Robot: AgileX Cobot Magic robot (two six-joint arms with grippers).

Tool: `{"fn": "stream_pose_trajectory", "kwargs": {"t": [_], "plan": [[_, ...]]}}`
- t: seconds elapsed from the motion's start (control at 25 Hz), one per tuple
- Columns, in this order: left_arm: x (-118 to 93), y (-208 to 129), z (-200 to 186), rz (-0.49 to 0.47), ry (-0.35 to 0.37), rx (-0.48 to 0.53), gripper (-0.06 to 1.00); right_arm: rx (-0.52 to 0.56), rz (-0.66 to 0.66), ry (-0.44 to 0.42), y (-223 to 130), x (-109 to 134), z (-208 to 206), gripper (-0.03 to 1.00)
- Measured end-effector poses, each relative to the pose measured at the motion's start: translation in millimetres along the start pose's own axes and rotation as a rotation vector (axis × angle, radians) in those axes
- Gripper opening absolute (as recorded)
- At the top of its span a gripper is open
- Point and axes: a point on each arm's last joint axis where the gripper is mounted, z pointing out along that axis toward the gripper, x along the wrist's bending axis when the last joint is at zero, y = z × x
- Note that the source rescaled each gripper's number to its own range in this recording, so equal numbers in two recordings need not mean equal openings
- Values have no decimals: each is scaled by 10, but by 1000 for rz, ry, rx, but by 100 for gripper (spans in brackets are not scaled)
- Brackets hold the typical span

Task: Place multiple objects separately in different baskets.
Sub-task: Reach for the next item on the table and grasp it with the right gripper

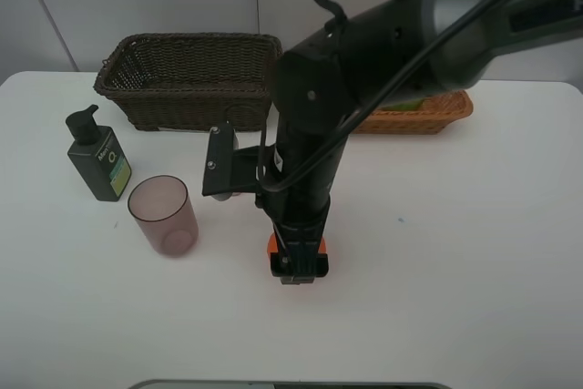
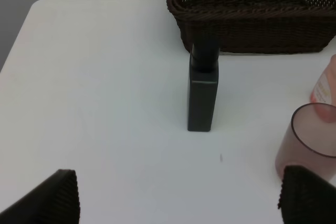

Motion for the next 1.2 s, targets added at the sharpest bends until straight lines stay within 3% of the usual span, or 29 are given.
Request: {"fn": "stream_pose_trajectory", "kwargs": {"t": [0.44,1.2], "plan": [[0,0,0,0,0,0,98,0,-31,-43,-50,-104,46,100],[0,0,0,0,0,0,98,39,-27,35,-40,-83,492,100]]}}
